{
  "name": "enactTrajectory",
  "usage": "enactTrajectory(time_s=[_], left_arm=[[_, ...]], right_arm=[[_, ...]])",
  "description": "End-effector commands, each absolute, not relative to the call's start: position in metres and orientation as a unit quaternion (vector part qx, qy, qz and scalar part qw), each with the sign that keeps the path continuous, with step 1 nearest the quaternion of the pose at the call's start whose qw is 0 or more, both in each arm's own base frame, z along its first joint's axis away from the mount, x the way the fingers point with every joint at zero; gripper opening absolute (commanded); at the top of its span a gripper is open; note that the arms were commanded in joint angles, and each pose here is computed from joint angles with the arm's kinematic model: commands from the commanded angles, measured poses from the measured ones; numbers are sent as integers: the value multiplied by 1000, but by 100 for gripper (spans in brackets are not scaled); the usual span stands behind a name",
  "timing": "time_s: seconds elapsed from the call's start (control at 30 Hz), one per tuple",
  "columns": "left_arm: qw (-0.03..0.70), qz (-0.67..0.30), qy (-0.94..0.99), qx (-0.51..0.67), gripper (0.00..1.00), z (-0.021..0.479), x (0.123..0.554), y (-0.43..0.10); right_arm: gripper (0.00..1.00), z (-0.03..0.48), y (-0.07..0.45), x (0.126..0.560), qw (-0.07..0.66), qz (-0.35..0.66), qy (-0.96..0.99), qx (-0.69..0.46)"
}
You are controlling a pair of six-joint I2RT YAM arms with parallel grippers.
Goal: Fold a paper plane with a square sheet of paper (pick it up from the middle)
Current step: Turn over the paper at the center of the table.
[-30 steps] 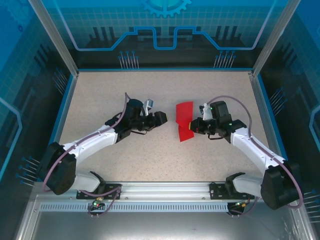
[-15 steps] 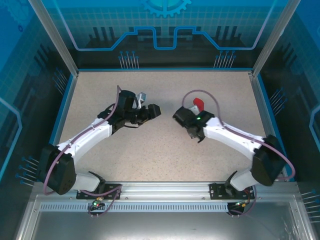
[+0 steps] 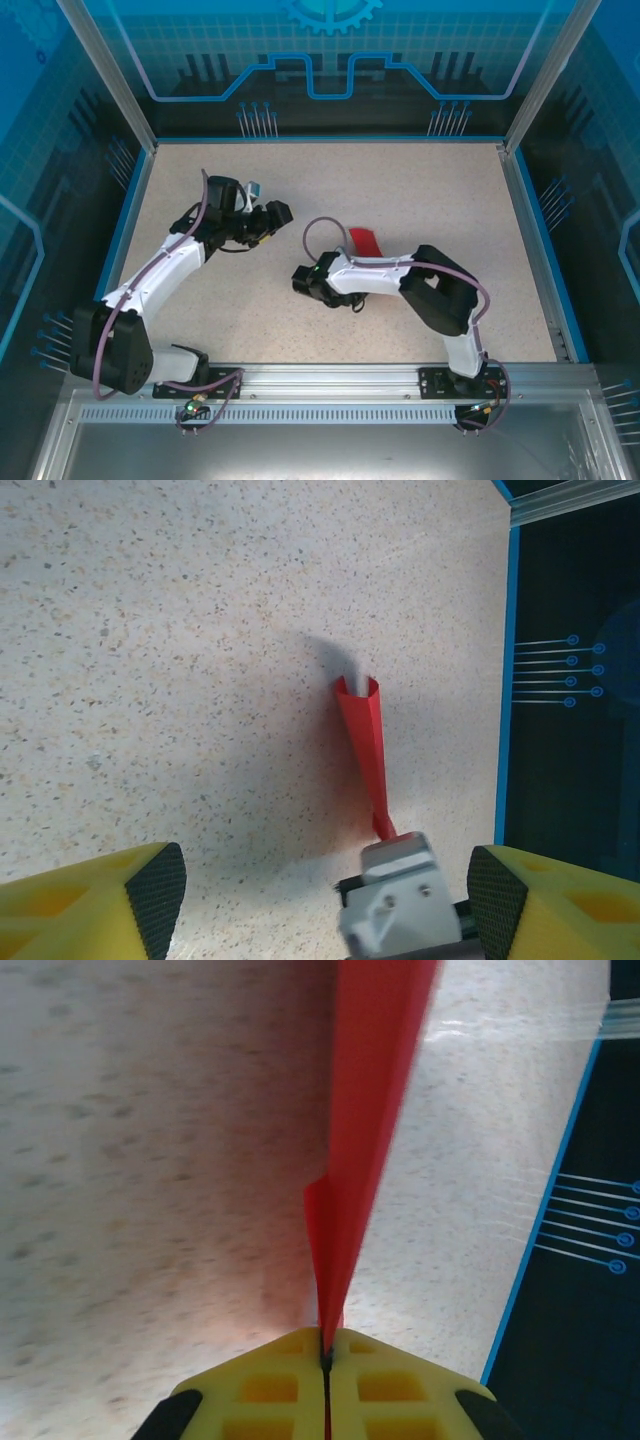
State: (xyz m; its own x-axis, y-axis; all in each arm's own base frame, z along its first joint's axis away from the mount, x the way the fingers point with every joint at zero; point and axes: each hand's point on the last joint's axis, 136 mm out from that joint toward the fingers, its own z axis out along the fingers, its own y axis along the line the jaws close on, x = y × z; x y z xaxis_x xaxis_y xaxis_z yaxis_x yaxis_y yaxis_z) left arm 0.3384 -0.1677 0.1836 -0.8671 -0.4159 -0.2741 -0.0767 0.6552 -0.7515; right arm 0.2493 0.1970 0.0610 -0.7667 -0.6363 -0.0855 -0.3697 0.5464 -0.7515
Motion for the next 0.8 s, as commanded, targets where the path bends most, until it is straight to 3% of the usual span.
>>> enactTrajectory(time_s=[0.0,0.43,0.77], left_arm=[[198,-396,888,-125,78,179,330,-168],[171,-412,888,-110,78,171,334,-177],[156,-420,888,-102,78,164,336,-182]], right_arm=[[9,49,223,235,172,-337,877,-295],[28,22,268,216,156,-251,901,-318],[45,61,288,203,194,-55,933,-298]])
